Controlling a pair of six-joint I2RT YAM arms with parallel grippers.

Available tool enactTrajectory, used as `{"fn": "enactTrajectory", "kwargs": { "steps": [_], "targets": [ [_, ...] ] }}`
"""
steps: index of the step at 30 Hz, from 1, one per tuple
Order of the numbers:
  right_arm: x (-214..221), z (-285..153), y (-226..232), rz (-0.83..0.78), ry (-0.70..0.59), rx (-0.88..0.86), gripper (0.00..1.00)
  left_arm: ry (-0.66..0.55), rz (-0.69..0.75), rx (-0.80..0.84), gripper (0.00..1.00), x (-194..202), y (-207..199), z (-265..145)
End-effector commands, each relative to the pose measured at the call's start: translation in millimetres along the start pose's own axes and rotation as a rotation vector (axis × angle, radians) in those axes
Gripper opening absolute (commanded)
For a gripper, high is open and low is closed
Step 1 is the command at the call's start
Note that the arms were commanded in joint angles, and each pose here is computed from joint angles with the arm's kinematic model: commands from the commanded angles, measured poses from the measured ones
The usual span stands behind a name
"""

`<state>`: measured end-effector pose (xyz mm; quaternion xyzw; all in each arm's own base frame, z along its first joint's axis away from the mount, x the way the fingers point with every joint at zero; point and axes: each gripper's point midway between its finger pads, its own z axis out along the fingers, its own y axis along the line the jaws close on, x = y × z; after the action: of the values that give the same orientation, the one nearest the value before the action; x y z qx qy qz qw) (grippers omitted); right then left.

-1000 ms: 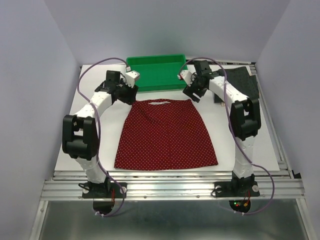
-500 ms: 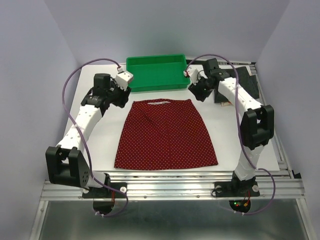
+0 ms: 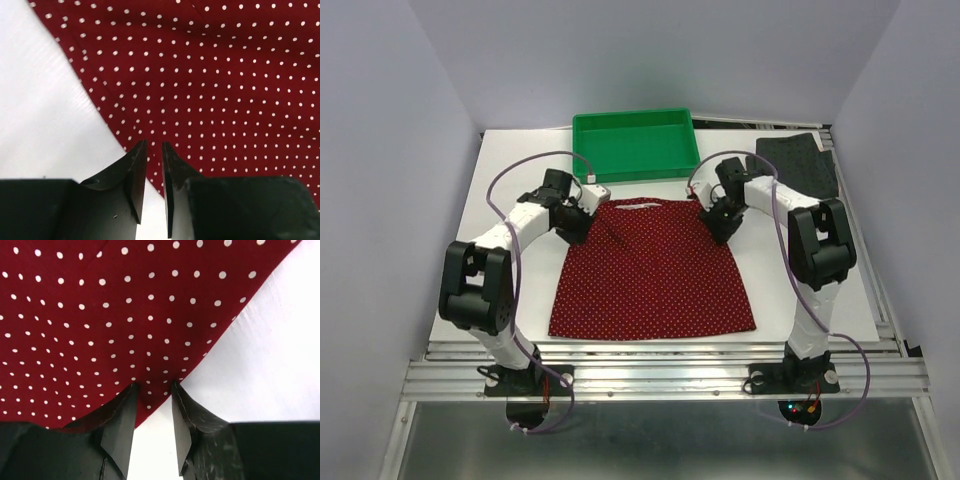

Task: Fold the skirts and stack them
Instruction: Flatten the skirt out

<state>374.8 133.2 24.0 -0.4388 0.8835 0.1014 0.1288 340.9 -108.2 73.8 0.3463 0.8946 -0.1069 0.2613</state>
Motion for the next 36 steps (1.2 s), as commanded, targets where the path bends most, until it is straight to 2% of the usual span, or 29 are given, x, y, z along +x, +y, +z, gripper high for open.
{"fn": "enactTrajectory", "kwargs": {
  "steps": [1,5,9,15,18,20,22,23,27,29,31,36],
  "targets": [
    [29,9,21,0.017,0.077,-0.051,0.39,0.01,0.015,0.032,0.28,-13,-6,15],
    [47,7,47,0.012,0.11,-0.102,0.38,0.072,-0.039,0.053,0.19,-10,2,56],
    [54,-2,85,0.001,0.126,-0.197,0.38,0.075,-0.044,0.035,0.14,-32,18,81],
    [40,-22,164,-0.057,0.092,-0.44,0.39,0.009,-0.015,0.018,0.13,-103,41,113],
    [10,-46,195,-0.025,-0.007,-0.587,0.42,-0.038,0.037,0.023,0.14,-147,37,115],
    [-22,-63,182,-0.028,-0.096,-0.556,0.43,-0.11,0.036,0.046,0.15,-179,34,101],
    [-47,-79,162,0.018,-0.173,-0.521,0.45,-0.145,0.031,0.042,0.19,-190,33,85],
    [-64,-96,134,0.049,-0.255,-0.472,0.45,-0.165,0.035,0.032,0.23,-192,30,67],
    [-94,-111,63,0.105,-0.374,-0.291,0.48,-0.213,0.04,0.009,0.32,-180,20,22],
    [-96,-95,27,0.112,-0.355,-0.149,0.48,-0.202,0.036,0.009,0.35,-162,10,6],
    [-95,-75,7,0.117,-0.322,-0.088,0.48,-0.167,0.011,0.011,0.36,-138,4,3],
    [-88,-35,-14,0.158,-0.25,-0.055,0.46,-0.083,-0.037,0.015,0.38,-90,-2,8]
  ]
}}
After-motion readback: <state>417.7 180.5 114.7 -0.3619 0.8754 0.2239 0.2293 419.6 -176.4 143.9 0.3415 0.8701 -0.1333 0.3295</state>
